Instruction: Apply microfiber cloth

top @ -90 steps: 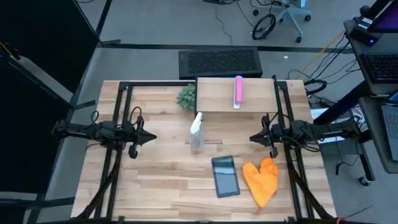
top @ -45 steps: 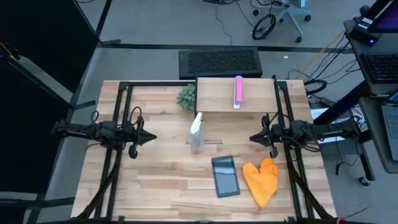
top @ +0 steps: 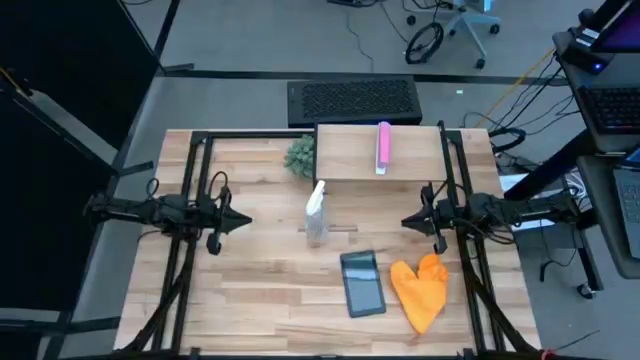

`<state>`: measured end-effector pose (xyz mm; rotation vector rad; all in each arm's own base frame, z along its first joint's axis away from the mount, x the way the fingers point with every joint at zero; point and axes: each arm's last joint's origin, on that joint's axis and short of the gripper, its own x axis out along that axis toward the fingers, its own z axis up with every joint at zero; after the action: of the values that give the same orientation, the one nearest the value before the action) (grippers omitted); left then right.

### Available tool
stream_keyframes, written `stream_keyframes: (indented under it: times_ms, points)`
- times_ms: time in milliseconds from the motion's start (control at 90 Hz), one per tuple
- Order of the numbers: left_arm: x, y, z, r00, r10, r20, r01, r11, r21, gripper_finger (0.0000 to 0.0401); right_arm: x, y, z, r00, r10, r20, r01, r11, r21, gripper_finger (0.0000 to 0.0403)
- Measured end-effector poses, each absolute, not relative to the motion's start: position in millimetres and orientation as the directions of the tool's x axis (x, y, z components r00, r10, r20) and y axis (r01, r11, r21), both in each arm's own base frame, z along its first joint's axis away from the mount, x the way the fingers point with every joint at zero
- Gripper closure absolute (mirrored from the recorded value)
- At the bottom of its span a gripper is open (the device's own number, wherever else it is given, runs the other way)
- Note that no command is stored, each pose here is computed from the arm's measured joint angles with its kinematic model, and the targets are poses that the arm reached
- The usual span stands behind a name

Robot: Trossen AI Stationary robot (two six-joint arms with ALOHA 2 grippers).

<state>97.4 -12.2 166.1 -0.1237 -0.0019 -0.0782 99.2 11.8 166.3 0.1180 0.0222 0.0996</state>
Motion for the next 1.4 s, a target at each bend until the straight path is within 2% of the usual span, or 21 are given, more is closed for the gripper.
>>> stream_keyframes:
  times_ms: [133,311,700,756,844,1033,1178,1211,1311,1400]
  points:
    - [97,-12,166,0.997,-0.078,0.007,0.078,0.989,-0.124,0.0401,99,12,166,0.995,0.100,-0.016,-0.098,0.989,0.107,0.0392]
    - [97,-12,166,0.997,-0.078,0.006,0.078,0.989,-0.123,0.0401,99,12,166,0.995,0.100,-0.016,-0.101,0.990,-0.097,0.0392]
    - [97,-12,166,0.997,-0.078,0.006,0.078,0.989,-0.123,0.0401,99,12,168,0.995,0.098,0.001,-0.097,0.988,-0.122,0.0392]
    - [97,-12,166,0.997,-0.078,0.007,0.078,0.989,-0.122,0.0401,99,12,169,0.995,0.098,0.010,-0.098,0.994,-0.055,0.0392]
    - [97,-12,166,0.998,-0.063,0.009,0.063,0.992,-0.107,0.0401,99,12,170,0.995,0.098,0.020,-0.100,0.986,0.135,0.0392]
    - [97,-12,166,0.998,-0.061,0.009,0.061,0.993,-0.097,0.0401,99,12,177,0.991,0.095,0.098,-0.127,0.905,0.405,0.0392]
    - [97,-12,166,0.998,-0.061,0.010,0.061,0.993,-0.100,0.0401,99,8,180,0.992,-0.022,0.125,-0.040,0.882,0.470,0.0392]
    - [97,-12,167,0.998,-0.061,0.011,0.062,0.989,-0.135,0.0401,99,7,180,0.992,-0.031,0.120,-0.030,0.877,0.480,0.0392]
    - [97,-12,167,0.999,-0.049,0.015,0.051,0.922,-0.384,0.0401,101,7,177,0.996,-0.038,0.084,-0.008,0.871,0.491,0.0392]
    - [97,-9,169,0.999,0.033,0.033,-0.014,0.883,-0.469,0.0401,104,8,173,0.998,-0.039,0.045,0.013,0.883,0.469,0.0392]
